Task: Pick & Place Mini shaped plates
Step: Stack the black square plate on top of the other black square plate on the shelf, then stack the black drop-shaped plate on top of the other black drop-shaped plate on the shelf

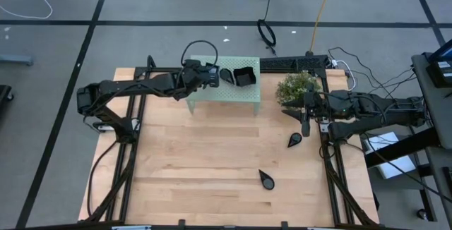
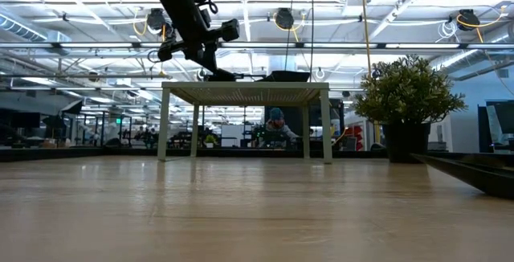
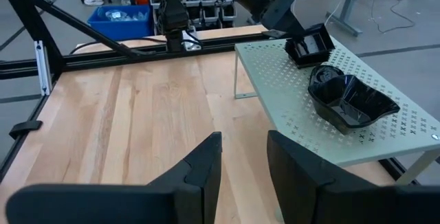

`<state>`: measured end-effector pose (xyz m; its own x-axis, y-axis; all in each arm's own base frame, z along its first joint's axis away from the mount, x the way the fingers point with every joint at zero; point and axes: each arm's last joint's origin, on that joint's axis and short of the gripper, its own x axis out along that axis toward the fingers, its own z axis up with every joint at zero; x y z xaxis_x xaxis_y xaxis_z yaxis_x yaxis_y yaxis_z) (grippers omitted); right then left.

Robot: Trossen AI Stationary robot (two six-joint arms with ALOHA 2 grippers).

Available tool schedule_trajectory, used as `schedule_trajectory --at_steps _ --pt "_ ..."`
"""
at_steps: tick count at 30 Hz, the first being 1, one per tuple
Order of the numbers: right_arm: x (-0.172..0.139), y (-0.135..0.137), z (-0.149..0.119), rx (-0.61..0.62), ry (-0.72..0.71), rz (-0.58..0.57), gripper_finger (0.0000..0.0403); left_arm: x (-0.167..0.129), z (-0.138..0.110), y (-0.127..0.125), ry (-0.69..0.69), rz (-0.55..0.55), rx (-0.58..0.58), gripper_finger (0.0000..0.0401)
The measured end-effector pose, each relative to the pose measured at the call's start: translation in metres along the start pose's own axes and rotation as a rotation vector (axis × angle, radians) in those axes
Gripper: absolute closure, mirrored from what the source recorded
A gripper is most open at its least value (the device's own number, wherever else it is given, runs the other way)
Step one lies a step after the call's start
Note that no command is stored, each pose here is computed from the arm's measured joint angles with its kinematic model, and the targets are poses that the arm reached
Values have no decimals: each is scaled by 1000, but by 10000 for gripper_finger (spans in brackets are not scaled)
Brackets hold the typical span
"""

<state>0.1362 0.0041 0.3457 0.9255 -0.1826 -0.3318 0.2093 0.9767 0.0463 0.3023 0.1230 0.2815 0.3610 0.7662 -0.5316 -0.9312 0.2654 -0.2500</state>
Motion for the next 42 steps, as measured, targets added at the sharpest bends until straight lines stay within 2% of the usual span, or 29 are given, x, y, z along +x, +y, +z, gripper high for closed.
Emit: schedule_trajectory --at_steps 4,11,22,28,32,36,39,42 --pt "0 0 0 0 0 0 298 2 2 3 -2 9 6 379" --pt "0 0 0 34 0 2 298 7 5 6 76 -55 -6 375" --pt "0 0 0 35 0 3 298 1 15 12 62 -69 37 309" --pt "0 0 0 40 0 3 298 -16 29 16 13 -111 -1 274" --pt "0 0 0 52 4 3 298 -28 37 9 27 -282 -45 256" --pt "0 0 -4 43 40 -3 298 -38 39 -5 91 -534 -63 252" --pt "4 -1 -12 54 135 -21 298 -50 34 -20 131 -720 -47 257" --pt "11 -1 -27 74 304 -62 298 -67 27 -35 127 -848 -29 263"
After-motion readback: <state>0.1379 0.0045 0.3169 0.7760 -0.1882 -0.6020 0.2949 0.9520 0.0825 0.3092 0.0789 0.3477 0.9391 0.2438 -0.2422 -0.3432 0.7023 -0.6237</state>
